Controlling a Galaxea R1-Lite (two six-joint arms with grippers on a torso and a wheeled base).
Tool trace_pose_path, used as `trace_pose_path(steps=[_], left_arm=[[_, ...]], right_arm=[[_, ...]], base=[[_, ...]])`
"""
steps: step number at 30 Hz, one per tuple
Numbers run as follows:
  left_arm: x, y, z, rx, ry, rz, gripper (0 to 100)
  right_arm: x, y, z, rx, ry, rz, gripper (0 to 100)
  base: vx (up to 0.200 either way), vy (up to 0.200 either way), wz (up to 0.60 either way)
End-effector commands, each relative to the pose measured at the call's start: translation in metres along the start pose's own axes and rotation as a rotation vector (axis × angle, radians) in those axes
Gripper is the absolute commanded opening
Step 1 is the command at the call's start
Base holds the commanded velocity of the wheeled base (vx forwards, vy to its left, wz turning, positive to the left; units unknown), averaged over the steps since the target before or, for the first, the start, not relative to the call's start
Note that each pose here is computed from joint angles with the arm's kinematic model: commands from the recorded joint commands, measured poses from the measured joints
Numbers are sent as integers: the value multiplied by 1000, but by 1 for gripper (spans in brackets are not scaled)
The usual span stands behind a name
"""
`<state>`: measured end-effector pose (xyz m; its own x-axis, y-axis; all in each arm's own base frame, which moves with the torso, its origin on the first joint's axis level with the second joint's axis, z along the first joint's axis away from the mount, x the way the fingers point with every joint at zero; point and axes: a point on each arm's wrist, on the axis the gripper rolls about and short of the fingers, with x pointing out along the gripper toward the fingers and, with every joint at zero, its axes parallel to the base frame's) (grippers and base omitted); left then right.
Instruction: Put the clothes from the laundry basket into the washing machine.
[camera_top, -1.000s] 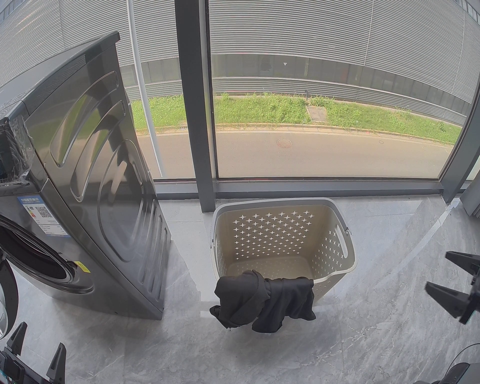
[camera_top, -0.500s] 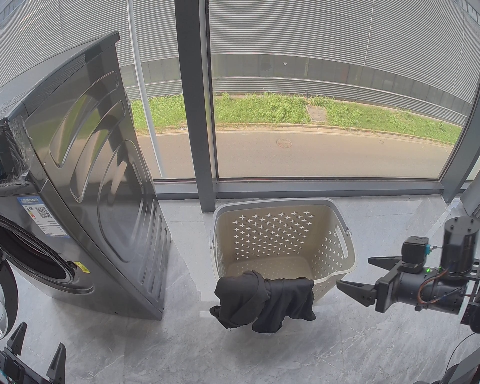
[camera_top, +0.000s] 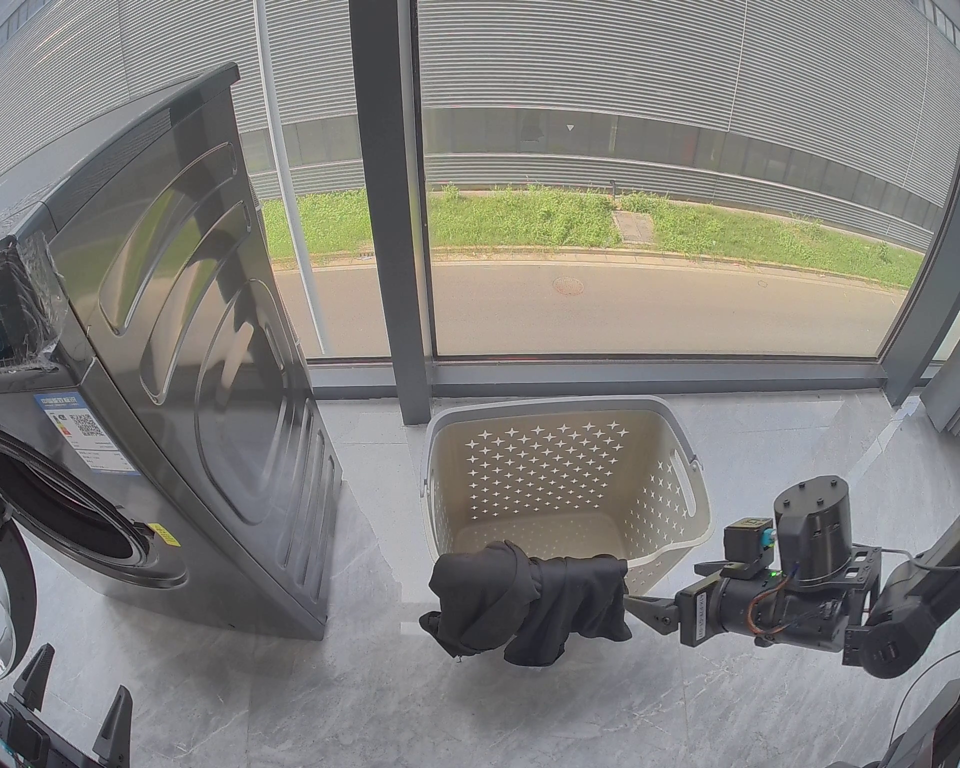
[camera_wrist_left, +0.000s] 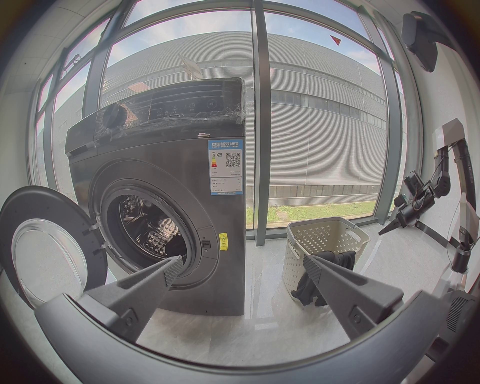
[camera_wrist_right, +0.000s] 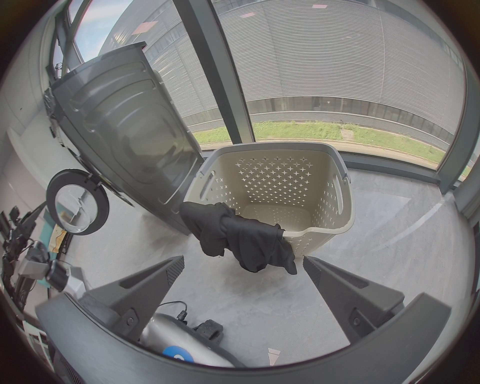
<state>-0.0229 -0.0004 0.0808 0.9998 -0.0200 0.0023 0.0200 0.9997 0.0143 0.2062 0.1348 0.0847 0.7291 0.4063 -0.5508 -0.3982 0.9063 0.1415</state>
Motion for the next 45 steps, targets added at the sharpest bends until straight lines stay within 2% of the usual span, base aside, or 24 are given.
trace_pose_path(steps=[1,6,11,21,26,45], left_arm=[[0,0,-4,0,-2,0,100],[0,0,-4,0,-2,0,100],[0,0,-4,0,-2,0,100],[0,0,-4,0,-2,0,100],[0,0,-5,4,-1,2,100],[0,0,-5,6,-1,2,100]], right_arm=[[38,6,-23,11,60,-60,100],[61,7,-36,20,97,-78,100],[76,11,-39,46,105,-99,100],[107,13,-44,58,118,-107,100],[122,16,-39,95,93,-101,100],[148,22,-36,136,56,-87,100]], base=[[0,0,0],[0,0,0],[0,0,0],[0,0,0],[0,0,0],[0,0,0]])
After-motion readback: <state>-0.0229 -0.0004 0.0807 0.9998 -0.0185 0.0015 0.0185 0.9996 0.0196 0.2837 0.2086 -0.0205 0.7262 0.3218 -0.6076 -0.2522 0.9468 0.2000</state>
